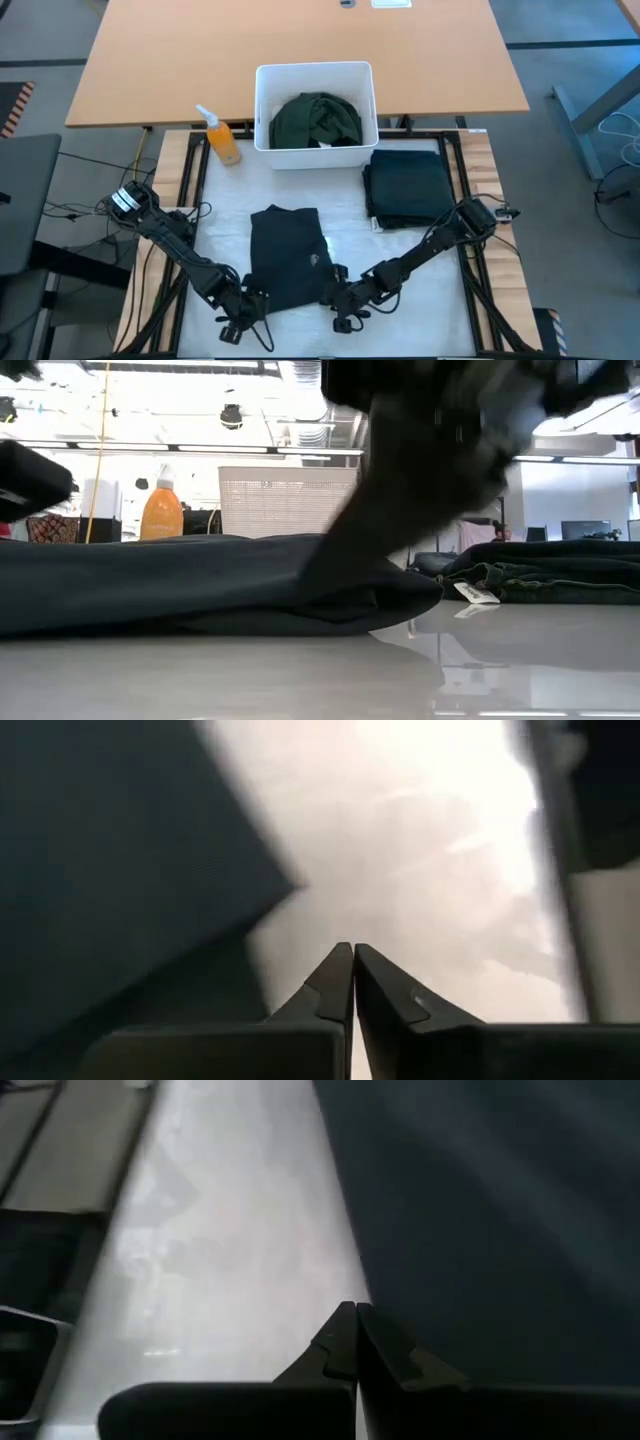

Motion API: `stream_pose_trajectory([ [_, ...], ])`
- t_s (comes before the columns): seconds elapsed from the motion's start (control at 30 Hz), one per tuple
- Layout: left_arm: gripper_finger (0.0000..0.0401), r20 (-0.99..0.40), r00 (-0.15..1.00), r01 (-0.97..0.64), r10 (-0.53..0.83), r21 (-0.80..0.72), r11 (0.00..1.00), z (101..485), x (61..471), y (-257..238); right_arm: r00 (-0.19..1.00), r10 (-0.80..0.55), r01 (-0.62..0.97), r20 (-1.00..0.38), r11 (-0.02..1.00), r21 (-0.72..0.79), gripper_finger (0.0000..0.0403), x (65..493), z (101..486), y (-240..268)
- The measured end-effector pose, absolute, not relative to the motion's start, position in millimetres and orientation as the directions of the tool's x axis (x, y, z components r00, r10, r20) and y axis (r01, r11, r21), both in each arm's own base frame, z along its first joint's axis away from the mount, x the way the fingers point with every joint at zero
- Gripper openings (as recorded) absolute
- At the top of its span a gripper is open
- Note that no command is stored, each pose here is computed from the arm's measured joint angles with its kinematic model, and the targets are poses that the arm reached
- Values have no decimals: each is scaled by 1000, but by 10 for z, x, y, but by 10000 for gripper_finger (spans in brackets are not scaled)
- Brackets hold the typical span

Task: Fold laundry
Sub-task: Fold the black shorts from the white laundry organizer

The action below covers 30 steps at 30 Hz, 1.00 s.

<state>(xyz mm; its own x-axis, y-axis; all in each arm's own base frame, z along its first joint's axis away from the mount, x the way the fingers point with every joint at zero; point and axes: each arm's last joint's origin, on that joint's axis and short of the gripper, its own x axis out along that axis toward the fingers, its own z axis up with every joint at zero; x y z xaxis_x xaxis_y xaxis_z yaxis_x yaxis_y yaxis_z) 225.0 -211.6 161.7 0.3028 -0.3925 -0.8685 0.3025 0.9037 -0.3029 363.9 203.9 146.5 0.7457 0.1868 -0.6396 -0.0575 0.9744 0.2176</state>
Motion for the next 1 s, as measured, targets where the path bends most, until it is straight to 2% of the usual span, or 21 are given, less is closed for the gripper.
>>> stream_pose_trajectory([
  [0.1, 0, -838, 333, 350, -432, -316, 882, 1784, 2243, -2120, 768, 227, -136, -599, 972, 194, 21, 3581, 1681, 2083],
  [0.2, 0, -800, 449, 392, -399, -225, 892, 1964, 2234, -2082, 776, 261, -253, -575, 963, 97, 21, 3500, 1817, 2171],
  [0.3, 0, -745, 610, 372, -271, -33, 928, 2047, 2283, -2045, 757, 265, -368, -597, 928, -54, 23, 3441, 1765, 2253],
  [0.43, 0, -691, 720, 266, -65, 188, 946, 1997, 2419, -1944, 716, 211, -504, -665, 816, -284, 49, 3370, 1597, 2308],
  [0.5, 0, -678, 735, 239, -12, 243, 940, 1995, 2472, -1875, 723, 137, -516, -677, 759, -398, 69, 3326, 1578, 2321],
  [0.6, 0, -653, 757, 221, -10, 242, 945, 2027, 2571, -1795, 752, 5, -473, -659, 701, -534, 105, 3287, 1649, 2368],
  [0.7, 0, -661, 750, 235, -19, 240, 942, 2026, 2635, -1712, 746, -42, -476, -665, 664, -577, 146, 3261, 1703, 2396],
  [0.9, 0, -685, 728, 236, -32, 206, 950, 2017, 2749, -1527, 699, -143, -507, -701, 592, -626, 225, 3198, 1579, 2305],
  [1.0, 0, -692, 720, 237, -45, 184, 954, 2015, 2780, -1474, 706, -257, -491, -660, 494, -718, 247, 3173, 1566, 2259],
])
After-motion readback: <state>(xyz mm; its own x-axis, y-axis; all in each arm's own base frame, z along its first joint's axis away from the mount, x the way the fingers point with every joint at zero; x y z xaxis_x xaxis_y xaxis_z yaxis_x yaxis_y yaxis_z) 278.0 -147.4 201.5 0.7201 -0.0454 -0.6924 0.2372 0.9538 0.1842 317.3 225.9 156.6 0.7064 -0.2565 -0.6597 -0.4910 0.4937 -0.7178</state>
